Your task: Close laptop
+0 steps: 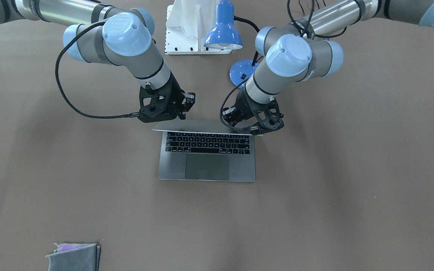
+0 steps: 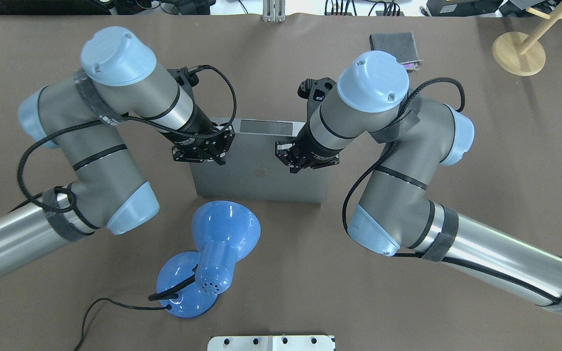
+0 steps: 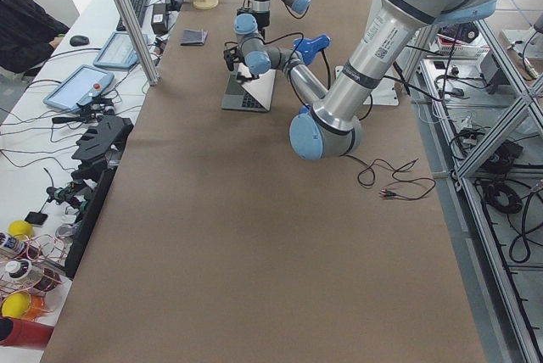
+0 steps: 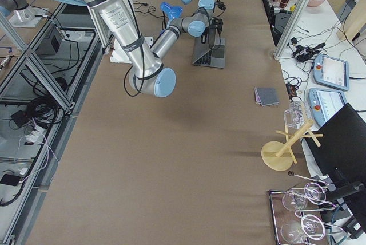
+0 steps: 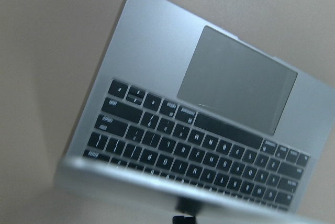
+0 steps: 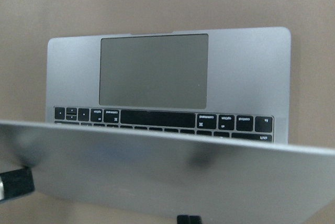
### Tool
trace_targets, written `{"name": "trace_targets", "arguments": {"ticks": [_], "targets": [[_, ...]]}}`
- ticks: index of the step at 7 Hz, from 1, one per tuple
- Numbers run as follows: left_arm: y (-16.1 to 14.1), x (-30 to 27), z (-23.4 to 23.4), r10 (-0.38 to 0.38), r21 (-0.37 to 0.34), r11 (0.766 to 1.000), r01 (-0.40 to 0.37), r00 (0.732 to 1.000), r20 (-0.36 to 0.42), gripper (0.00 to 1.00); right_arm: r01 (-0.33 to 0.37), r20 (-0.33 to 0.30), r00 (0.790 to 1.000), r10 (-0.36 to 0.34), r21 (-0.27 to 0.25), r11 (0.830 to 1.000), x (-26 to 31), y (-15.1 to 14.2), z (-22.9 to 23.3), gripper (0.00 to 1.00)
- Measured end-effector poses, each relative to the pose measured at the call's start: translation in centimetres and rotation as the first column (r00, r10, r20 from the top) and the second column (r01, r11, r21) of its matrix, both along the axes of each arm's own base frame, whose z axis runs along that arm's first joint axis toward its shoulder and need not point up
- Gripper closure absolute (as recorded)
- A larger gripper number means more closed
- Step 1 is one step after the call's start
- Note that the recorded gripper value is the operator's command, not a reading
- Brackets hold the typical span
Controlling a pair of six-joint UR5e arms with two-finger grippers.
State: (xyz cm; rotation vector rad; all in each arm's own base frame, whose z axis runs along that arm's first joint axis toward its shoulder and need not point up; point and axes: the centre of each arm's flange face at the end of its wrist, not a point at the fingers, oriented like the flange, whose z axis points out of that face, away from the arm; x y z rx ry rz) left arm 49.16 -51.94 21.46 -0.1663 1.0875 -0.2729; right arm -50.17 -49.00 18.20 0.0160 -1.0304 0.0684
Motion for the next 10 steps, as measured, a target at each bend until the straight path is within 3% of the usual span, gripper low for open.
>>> {"name": "trace_targets", "arguments": {"ticks": [4,10], "targets": [[-2.8,3.2,1.2,-0.028,-0.003,1.0,0.028,0.999,0.033,1.0,-0.023,-0.027,0.999,0.023,-0.015,1.0,-4.4,-5.8,4.0,1.0],[-5.0,6.5,5.5,-0.077,0.019,0.997,0.076,0.993,0.084,1.0,-0.032,-0.036,0.999,0.031,-0.024,0.999,-5.8,-8.3,3.6,1.0]]}}
